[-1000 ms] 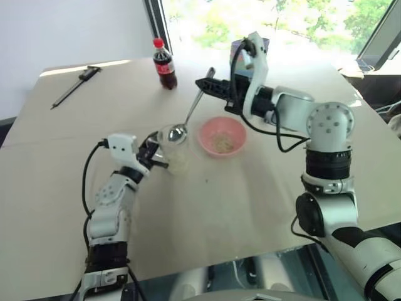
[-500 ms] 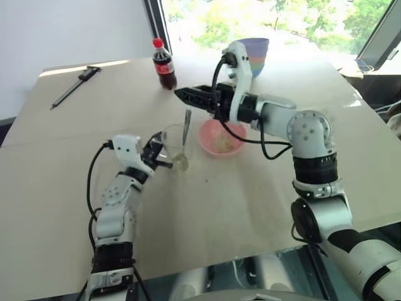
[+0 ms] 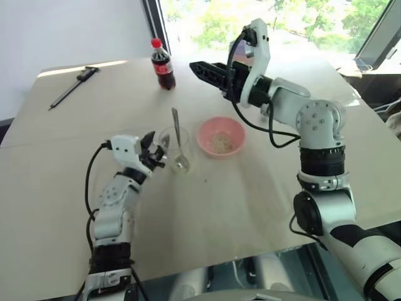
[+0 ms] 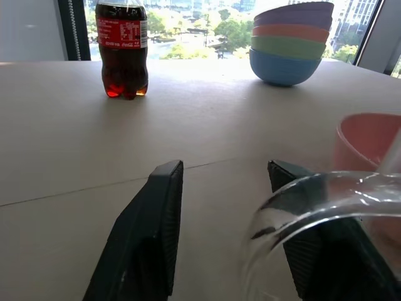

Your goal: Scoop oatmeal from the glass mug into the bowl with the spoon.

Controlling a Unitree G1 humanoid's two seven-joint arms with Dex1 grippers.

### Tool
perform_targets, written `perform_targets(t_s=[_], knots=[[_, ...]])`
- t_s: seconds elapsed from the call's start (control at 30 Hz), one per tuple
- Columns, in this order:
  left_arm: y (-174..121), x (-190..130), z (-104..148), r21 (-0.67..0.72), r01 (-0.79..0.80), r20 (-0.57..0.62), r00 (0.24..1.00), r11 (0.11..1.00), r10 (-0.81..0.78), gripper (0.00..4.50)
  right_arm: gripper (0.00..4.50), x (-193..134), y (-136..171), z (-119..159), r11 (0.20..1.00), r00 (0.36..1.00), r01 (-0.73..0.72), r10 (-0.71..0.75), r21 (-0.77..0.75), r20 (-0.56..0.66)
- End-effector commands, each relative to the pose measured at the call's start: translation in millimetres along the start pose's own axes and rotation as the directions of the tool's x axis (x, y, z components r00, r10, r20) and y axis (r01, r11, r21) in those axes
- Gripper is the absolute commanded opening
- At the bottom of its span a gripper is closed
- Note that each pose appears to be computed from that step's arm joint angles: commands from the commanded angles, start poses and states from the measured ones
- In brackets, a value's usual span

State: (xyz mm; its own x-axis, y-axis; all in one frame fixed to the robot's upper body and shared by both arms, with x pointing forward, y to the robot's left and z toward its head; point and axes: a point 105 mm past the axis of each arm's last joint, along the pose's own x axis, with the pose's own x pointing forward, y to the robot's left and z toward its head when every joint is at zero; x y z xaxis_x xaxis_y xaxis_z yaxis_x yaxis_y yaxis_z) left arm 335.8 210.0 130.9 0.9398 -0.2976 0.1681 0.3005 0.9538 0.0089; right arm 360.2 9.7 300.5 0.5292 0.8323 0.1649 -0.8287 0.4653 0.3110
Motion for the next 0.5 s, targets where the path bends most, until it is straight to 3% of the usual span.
perform_targets(t_s=[0.03, 0.17, 0.3, 0.4, 0.5], knots=[[-3, -11, 22, 0.047, 0.049, 0.033, 0.998, 0.998, -0.051, 2.31, 3.01, -11, 1, 16, 1.0, 0.998, -0.018, 0.018, -0.005, 0.061], [-9, -28, 29, 0.062, 0.097, -0.002, 0.995, 0.993, -0.097, 2.31, 3.01, -28, -4, 8, 1.0, 0.999, -0.027, 0.027, -0.012, 0.021], [-14, -43, 36, 0.078, 0.132, -0.044, 0.991, 0.988, -0.129, 2.31, 3.01, -50, -29, -4, 0.997, 0.997, 0.08, -0.08, -0.022, -0.012], [-21, -60, 38, 0.059, 0.169, -0.076, 0.983, 0.984, -0.165, 2.31, 3.01, -71, -47, -10, 0.979, 0.989, 0.146, -0.149, -0.143, -0.011], [-30, -88, 31, -0.005, 0.187, -0.136, 0.973, 0.982, -0.186, 2.31, 3.01, -110, -56, -30, 0.949, 0.993, 0.094, -0.113, -0.301, -0.045]])
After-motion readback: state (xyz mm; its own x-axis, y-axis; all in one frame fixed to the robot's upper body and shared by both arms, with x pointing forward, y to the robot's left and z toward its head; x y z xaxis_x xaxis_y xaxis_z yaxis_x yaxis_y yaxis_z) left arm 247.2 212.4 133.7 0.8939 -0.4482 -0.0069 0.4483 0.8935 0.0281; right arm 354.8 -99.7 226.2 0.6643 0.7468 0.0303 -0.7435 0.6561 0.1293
